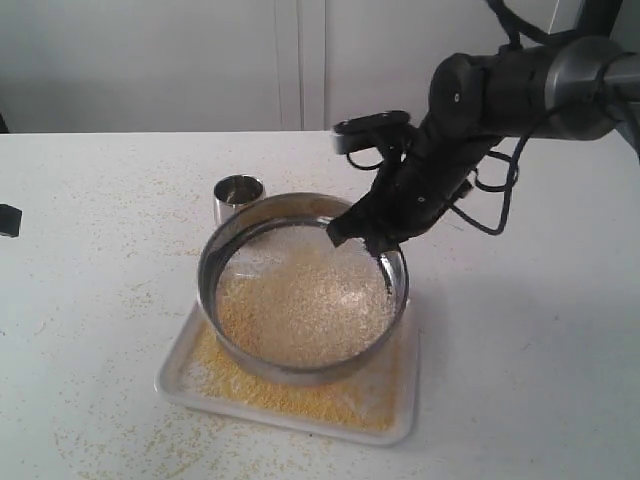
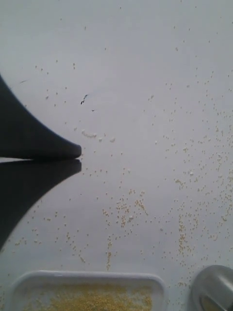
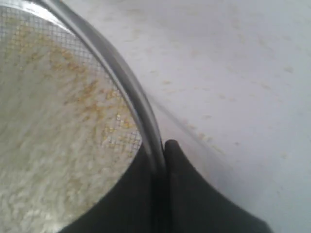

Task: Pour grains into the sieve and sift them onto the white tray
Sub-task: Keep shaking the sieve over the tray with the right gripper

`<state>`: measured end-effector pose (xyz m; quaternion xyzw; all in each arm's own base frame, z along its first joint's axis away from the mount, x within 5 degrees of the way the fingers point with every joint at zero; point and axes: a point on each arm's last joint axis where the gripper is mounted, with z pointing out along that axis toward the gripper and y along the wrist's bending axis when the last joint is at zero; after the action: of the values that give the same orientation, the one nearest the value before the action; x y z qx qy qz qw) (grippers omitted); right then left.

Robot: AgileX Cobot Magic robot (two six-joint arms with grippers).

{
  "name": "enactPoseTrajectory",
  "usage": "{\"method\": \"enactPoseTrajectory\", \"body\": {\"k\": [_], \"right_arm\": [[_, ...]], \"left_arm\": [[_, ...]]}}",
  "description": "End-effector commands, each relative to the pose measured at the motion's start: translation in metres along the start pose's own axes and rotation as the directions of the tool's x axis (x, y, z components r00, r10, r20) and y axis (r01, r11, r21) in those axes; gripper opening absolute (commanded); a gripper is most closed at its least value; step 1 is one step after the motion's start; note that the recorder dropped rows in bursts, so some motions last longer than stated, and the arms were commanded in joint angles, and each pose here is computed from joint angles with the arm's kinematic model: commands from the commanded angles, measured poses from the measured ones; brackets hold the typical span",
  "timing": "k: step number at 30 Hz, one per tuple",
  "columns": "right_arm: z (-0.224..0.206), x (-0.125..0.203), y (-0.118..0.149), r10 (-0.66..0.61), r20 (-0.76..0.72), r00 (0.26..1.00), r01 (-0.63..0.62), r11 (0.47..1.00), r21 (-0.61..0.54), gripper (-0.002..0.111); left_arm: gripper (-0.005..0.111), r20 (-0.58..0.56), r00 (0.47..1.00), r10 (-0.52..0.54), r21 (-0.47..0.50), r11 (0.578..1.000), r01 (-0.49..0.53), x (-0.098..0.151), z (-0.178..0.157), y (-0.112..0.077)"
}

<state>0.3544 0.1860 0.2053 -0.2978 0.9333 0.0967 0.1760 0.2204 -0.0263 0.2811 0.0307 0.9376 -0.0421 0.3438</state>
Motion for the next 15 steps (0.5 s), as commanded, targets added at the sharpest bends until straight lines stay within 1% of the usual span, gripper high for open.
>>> {"method": "enactPoseTrajectory", "body": {"k": [1,2,3,4,5,6,7,8,9,10,11,12,13,14,15], "right_arm": [[-0.006,0.002,0.004,-0.095,-0.027,0.995,0.095,0.996,0.001,0.000],[-0.007,-0.001,-0.007,0.113,0.017,0.993,-0.114,0.992,0.056,0.000],[-0.007,-0.002,-0.012,0.291,0.052,0.955,-0.294,0.954,0.057,0.000],[-0.007,-0.003,-0.011,0.289,0.053,0.956,-0.291,0.956,0.042,0.000],[-0.006,-0.002,0.000,0.169,0.021,0.985,-0.169,0.986,-0.013,0.000],[-0.006,0.002,0.011,-0.029,-0.026,0.999,0.027,0.997,-0.077,0.000],[-0.006,0.006,0.018,-0.185,-0.055,0.981,0.176,0.975,-0.135,0.000],[-0.007,0.010,0.019,-0.274,-0.080,0.958,0.260,0.953,-0.153,0.000],[-0.006,0.009,0.011,-0.201,-0.090,0.975,0.193,0.977,-0.086,0.000],[-0.006,0.006,-0.002,-0.047,-0.060,0.997,0.047,0.999,0.000,0.000],[-0.008,0.002,-0.016,0.232,0.008,0.973,-0.232,0.970,0.067,0.000],[-0.007,0.002,-0.021,0.354,0.040,0.934,-0.356,0.932,0.070,0.000],[-0.007,0.000,-0.020,0.370,0.056,0.927,-0.373,0.927,0.042,0.000],[-0.006,0.000,-0.007,0.265,0.027,0.964,-0.264,0.964,-0.037,0.000],[-0.005,0.003,0.004,0.147,-0.021,0.989,-0.148,0.982,-0.113,0.000]], "left_arm": [[0.000,-0.004,1.000,-0.007,0.001,1.000,0.007,0.002,-0.001,0.001],[0.000,-0.004,1.000,-0.007,0.001,1.000,0.007,0.002,-0.001,0.001],[0.000,-0.004,1.000,-0.007,0.001,1.000,0.007,0.002,-0.001,0.001],[0.000,-0.004,1.000,-0.007,0.001,1.000,0.007,0.002,-0.001,0.001],[0.000,-0.004,1.000,-0.007,0.001,1.000,0.007,0.002,-0.001,0.001],[0.000,-0.004,1.000,-0.007,0.001,1.000,0.007,0.002,-0.001,0.001],[0.000,-0.004,1.000,-0.007,0.001,1.000,0.007,0.002,-0.001,0.001],[0.000,-0.004,1.000,-0.007,0.001,1.000,0.007,0.002,-0.001,0.001],[0.000,-0.004,1.000,-0.007,0.001,1.000,0.007,0.002,-0.001,0.001],[0.000,-0.004,1.000,-0.007,0.001,1.000,0.007,0.002,-0.001,0.001],[0.000,-0.004,1.000,-0.007,0.001,1.000,0.007,0.002,-0.001,0.001],[0.000,-0.004,1.000,-0.007,0.001,1.000,0.007,0.002,-0.001,0.001],[0.000,-0.004,1.000,-0.007,0.001,1.000,0.007,0.002,-0.001,0.001],[0.000,-0.004,1.000,-0.007,0.001,1.000,0.007,0.002,-0.001,0.001],[0.000,-0.004,1.000,-0.007,0.001,1.000,0.007,0.002,-0.001,0.001]]}}
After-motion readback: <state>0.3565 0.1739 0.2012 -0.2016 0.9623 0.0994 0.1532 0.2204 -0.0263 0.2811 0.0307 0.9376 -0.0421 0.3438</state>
